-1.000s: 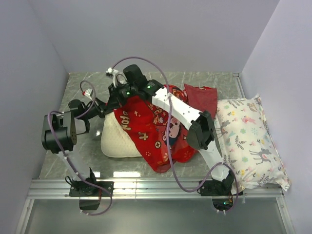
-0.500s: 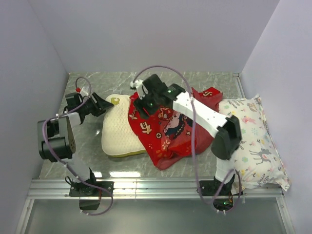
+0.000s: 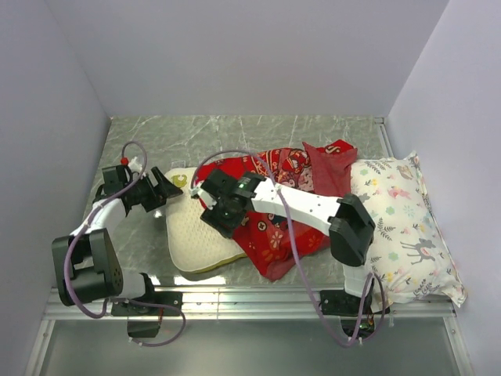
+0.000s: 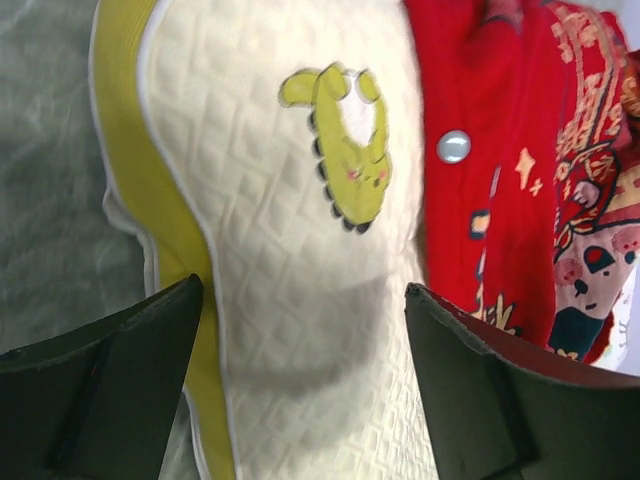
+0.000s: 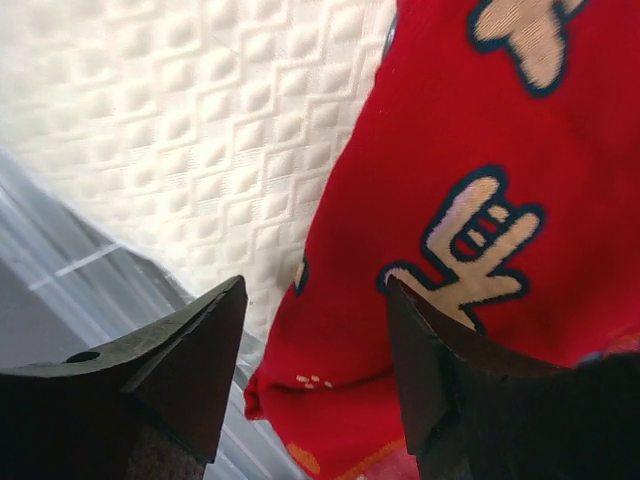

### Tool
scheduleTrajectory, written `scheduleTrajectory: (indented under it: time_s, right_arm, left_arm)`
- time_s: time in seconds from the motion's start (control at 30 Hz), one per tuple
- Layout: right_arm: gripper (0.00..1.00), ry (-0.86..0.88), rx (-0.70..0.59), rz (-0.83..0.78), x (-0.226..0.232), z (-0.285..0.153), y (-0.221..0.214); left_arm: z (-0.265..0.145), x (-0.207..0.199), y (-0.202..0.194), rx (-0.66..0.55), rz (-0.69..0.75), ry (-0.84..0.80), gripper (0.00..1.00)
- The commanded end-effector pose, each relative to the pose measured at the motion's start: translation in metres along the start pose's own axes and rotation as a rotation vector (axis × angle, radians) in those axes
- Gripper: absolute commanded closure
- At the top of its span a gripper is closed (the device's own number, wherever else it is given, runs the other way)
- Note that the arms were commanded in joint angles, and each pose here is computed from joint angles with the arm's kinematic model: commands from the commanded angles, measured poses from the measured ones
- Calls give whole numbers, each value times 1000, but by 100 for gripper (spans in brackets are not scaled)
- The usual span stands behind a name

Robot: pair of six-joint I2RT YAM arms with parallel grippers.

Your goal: Put the pillow into the pillowcase

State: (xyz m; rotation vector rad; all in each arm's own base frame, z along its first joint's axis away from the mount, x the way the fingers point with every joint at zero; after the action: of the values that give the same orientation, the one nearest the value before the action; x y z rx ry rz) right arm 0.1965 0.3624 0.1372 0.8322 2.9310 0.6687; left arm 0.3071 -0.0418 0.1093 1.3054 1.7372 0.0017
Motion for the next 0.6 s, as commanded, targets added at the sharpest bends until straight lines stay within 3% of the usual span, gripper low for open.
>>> scheduleTrajectory:
  time_s: [0.0,0.17,0.23,0.33,0.37,0.4,0.43,0.57]
  right_arm:
    - [36,-84,99,33,-7,15,-24]
    - [39,-112,135,36,-13,7,-40]
    - [46,-93,160,35,-10,7,-51]
    - [68,-28,184,42,0,12,-59]
    - [77,-3,188,46,3,13,-58]
    - [94,16,181,50,4,15,-53]
    - [100,37,174,62,6,17,-50]
    - [100,80,107,122,-13,30,-11]
  left_arm:
    - [-7,9,-2,63,-48,61,12]
    - [-12,15,-12,158,-175,86,12]
    - [-13,13,-13,172,-203,77,12]
    - [-16,9,-21,226,-247,60,11]
    - [-17,5,-25,249,-244,32,11]
    - [-18,2,-29,262,-249,13,12]
    - [-19,-2,-32,268,-256,-13,15]
    - [-19,-17,-50,258,-306,-113,21]
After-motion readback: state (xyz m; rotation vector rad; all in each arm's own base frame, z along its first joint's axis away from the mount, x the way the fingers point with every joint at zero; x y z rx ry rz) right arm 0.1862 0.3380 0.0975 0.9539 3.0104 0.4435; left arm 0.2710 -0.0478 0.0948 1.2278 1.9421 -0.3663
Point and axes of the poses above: each gripper's point midway between its finger pads, its own z axis out along the fingers, its own x axis along the line the jaws close on, y = z × x, the point moved 2 cm from there along -z, back along the fingers, and after that the axes turned 3 degrees about z, right-handed, at the moved point
